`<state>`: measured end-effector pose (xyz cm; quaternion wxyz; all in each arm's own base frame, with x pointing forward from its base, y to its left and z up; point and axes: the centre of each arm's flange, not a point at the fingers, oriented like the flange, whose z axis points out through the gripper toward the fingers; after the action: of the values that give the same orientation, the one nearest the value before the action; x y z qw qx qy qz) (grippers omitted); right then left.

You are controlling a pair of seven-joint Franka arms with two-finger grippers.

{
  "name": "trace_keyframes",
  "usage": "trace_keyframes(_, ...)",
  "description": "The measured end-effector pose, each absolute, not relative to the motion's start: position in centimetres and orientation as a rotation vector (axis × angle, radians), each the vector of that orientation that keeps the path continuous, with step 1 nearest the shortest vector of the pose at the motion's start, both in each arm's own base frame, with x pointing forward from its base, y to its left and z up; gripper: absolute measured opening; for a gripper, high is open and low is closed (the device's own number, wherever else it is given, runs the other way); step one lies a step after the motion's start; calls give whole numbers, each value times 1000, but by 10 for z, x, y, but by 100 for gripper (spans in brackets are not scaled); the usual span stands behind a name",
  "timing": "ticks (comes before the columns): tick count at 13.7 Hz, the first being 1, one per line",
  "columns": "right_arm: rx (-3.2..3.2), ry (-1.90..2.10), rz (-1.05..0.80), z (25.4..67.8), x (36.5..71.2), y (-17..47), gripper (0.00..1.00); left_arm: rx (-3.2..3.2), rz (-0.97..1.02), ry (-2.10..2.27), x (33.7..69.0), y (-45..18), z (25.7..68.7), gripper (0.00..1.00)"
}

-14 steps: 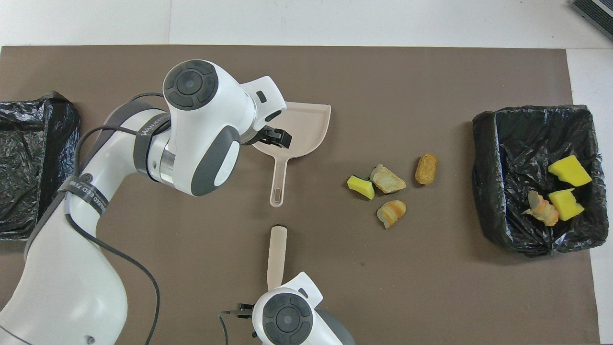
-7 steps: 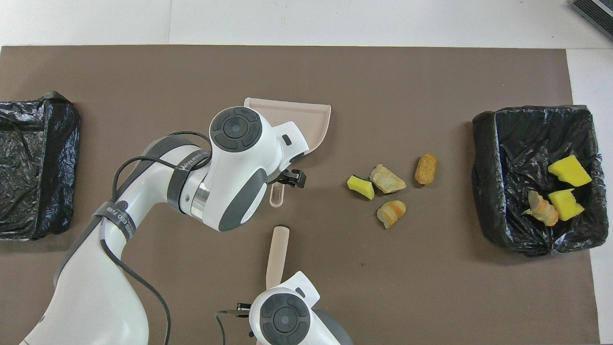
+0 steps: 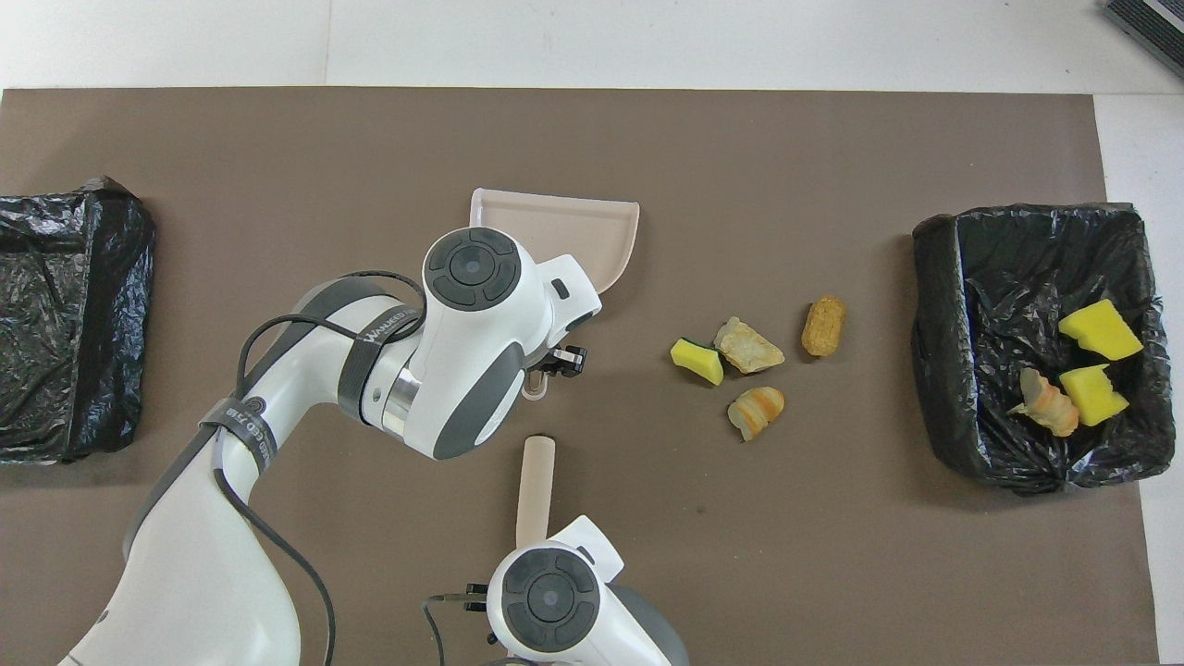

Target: Sweep and dump trash in bin

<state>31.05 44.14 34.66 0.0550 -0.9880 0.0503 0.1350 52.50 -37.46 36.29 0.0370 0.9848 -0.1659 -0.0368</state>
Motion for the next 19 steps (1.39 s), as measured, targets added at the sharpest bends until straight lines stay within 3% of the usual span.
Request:
trace_keyframes(1,-3009,143,439,359,320,428,26,3024,-112,-509,525,-375,363,33)
trace_keyframes(6,-3044,62,544,417,360,339,26,3032,-92,-479,532,-366,366,33)
trace_keyframes(9,-3101,-24,589,429,385,277,26,3016,-31,-539,560,-328,384,33)
trace_keyframes(14,-3272,-266,485,426,428,207,26,2857,69,-1111,617,-216,399,33)
trace_keyframes(19,-3490,-503,350,423,488,130,26,2512,78,-1772,625,-188,398,33)
